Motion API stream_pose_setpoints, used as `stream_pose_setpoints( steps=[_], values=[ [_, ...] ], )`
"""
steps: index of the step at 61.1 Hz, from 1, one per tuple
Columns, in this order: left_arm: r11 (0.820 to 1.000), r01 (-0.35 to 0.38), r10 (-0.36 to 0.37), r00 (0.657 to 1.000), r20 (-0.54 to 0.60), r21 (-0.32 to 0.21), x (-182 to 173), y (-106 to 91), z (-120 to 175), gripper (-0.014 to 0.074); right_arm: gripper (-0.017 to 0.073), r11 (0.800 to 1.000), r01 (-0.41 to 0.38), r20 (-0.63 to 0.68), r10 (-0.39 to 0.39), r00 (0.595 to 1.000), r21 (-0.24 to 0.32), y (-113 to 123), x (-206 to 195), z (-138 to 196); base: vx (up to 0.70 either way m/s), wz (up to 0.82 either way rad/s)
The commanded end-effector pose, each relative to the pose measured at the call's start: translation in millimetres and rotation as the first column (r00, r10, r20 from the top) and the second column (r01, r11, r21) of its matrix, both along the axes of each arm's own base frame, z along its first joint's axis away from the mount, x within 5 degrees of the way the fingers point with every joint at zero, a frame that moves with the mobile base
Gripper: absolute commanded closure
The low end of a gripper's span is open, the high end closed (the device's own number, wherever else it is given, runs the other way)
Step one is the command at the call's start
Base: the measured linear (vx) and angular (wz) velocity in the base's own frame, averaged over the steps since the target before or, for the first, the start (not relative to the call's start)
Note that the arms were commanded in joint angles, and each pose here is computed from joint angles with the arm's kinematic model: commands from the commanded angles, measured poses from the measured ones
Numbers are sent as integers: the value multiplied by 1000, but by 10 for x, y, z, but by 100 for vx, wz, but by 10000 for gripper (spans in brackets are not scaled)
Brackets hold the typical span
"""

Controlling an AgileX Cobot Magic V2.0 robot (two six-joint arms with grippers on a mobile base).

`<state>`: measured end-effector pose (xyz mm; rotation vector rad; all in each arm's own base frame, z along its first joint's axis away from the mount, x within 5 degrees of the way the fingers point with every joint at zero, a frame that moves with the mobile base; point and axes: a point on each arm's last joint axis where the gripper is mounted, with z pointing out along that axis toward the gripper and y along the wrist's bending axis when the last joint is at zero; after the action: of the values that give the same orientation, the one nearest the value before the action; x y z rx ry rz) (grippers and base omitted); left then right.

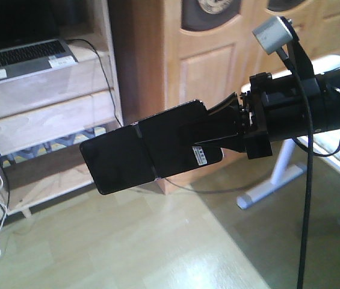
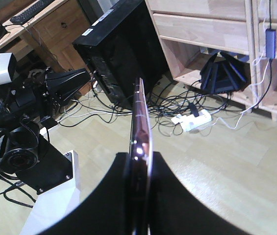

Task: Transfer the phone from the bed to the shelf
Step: 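Keep holding the phone while driving to the wooden shelf, then raise the held phone toward the upper shelf above the laptop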

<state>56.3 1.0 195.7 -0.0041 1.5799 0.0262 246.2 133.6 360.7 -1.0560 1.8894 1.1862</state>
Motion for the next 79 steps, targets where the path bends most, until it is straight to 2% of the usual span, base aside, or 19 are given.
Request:
stream_pose_setpoints(
  steps=[1, 42, 79],
  values=[
    [1000, 0, 2, 996, 94, -17, -12, 1, 148, 592, 561, 993, -61, 29, 58, 998, 104, 12, -140, 238, 49, 22],
    [1000, 0, 2, 996, 94, -17, -12, 1, 148, 592, 561, 993, -61, 29, 58, 998, 104, 12, -140, 238, 43, 25],
    [1000, 0, 2, 996, 94, -17, -12, 1, 148, 592, 561, 993, -60, 29, 57, 998, 104, 12, -140, 238, 29, 36]
  ],
)
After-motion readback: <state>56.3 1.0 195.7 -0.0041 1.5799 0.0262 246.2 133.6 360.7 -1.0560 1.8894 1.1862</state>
